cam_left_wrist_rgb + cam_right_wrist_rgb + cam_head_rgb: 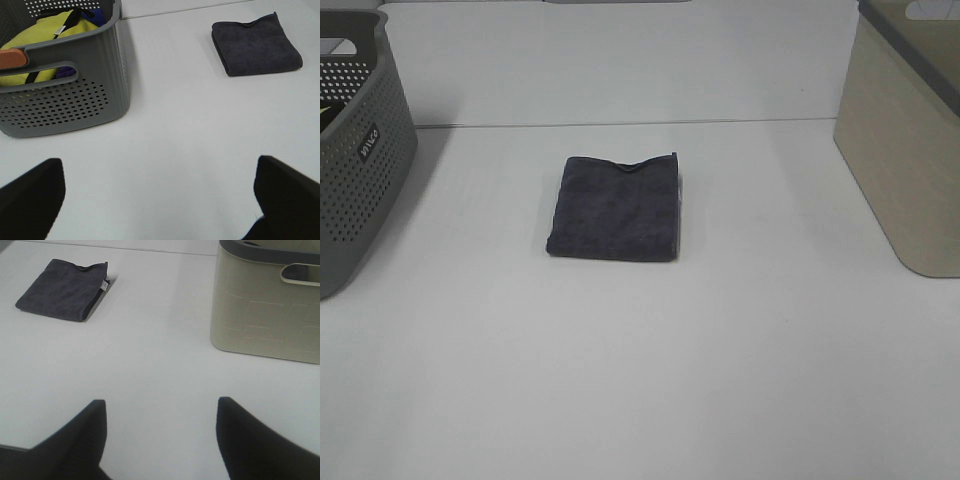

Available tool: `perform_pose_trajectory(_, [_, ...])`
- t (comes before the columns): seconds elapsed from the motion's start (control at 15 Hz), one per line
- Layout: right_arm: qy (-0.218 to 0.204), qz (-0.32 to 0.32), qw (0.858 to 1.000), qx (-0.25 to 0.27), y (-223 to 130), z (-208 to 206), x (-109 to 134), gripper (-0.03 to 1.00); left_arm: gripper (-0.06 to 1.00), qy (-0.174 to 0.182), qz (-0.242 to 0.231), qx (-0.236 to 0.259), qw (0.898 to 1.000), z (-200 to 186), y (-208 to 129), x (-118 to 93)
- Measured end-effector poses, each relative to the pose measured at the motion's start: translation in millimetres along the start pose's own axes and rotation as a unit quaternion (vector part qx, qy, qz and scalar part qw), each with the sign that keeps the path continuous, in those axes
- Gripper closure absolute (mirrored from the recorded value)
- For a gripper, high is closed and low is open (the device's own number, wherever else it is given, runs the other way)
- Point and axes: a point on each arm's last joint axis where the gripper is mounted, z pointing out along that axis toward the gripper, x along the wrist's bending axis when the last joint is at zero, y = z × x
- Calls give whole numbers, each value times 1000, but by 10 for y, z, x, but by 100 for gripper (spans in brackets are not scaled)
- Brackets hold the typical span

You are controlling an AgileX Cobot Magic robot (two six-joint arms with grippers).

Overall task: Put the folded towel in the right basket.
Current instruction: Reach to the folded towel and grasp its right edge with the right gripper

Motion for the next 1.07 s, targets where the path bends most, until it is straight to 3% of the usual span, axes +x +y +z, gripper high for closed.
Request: perform_pose_trajectory(1.07, [0,0,1000,0,0,0,0,36,-3,0,0,0,1000,0,0,0])
